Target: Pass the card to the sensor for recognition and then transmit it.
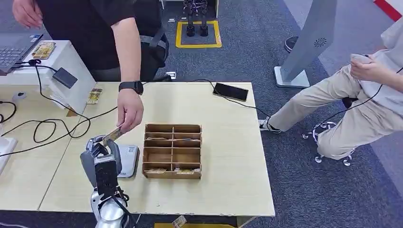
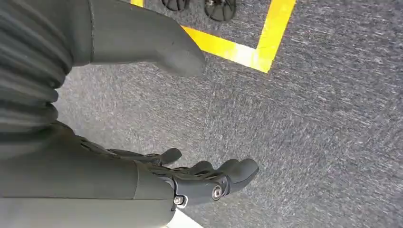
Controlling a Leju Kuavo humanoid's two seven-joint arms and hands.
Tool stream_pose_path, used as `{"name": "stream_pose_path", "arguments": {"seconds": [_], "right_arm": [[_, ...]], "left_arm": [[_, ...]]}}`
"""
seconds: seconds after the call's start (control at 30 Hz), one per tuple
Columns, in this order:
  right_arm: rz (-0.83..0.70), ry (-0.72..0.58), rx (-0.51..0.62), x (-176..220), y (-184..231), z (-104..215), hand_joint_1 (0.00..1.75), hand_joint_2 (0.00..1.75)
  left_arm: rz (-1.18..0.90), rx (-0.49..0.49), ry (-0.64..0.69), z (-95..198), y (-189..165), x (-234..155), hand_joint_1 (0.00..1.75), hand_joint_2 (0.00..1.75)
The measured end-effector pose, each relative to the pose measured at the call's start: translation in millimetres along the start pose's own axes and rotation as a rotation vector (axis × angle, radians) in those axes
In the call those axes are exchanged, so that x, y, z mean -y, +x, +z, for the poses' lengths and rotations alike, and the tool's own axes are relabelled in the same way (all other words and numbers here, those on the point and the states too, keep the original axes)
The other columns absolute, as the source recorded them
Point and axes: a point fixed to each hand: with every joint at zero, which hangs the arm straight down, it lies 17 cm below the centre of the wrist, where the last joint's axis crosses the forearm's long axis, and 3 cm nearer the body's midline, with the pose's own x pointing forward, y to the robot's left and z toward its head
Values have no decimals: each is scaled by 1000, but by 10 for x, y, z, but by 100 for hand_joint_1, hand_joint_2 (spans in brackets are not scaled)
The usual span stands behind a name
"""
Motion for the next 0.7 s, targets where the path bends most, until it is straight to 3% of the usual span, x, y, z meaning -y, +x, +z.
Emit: {"name": "stream_pose_path", "arguments": {"seconds": [0.3,0.6,0.63,0.7], "right_arm": [[7,17,4,-58,12,26,0,175],[13,24,4,-84,15,38,0,175],[13,25,4,-85,15,39,0,175],[18,27,9,-90,23,40,0,175]], "left_arm": [[-23,59,-5,-274,142,87,175,175],[-31,67,-10,-312,151,114,173,175],[-31,69,-10,-324,154,119,0,175],[-33,71,-8,-364,160,130,0,175]]}}
